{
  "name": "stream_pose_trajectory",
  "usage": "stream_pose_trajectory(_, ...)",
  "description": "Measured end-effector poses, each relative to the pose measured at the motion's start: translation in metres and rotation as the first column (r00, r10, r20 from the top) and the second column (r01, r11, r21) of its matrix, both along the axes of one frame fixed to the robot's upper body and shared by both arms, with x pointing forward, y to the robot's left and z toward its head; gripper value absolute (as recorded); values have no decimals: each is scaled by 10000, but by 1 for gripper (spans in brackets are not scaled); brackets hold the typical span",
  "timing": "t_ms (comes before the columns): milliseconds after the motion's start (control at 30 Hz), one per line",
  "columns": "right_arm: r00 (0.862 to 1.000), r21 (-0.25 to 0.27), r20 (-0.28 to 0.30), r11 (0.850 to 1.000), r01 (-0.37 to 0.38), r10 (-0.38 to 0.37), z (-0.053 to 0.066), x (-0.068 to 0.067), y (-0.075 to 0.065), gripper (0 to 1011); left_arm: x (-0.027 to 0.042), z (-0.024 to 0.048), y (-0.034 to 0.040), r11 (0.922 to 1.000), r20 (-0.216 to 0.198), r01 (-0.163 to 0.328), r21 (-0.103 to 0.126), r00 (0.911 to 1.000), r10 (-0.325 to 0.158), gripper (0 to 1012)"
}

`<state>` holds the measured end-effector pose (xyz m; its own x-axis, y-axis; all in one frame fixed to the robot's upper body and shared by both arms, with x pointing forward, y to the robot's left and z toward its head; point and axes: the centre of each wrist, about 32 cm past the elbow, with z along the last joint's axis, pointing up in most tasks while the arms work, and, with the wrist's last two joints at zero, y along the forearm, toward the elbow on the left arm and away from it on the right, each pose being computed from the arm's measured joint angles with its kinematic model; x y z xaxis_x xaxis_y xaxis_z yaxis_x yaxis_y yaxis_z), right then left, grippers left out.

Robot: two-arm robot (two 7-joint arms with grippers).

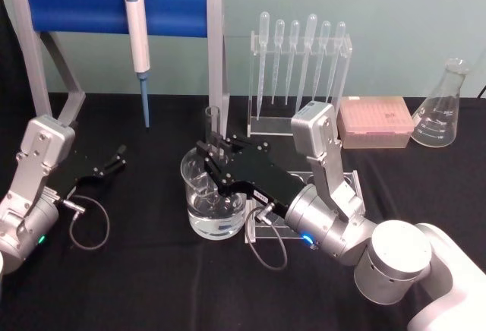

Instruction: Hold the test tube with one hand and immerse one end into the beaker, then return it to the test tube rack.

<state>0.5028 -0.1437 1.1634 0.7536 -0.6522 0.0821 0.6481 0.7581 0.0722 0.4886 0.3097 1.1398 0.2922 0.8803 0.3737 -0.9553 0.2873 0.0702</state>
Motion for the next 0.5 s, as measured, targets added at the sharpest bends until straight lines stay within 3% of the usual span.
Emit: stream_pose_trajectory(500,10000,0,0,10000,0,0,0,0,0,228,0,0,0,10000,-1,0,0,10000,0,1000)
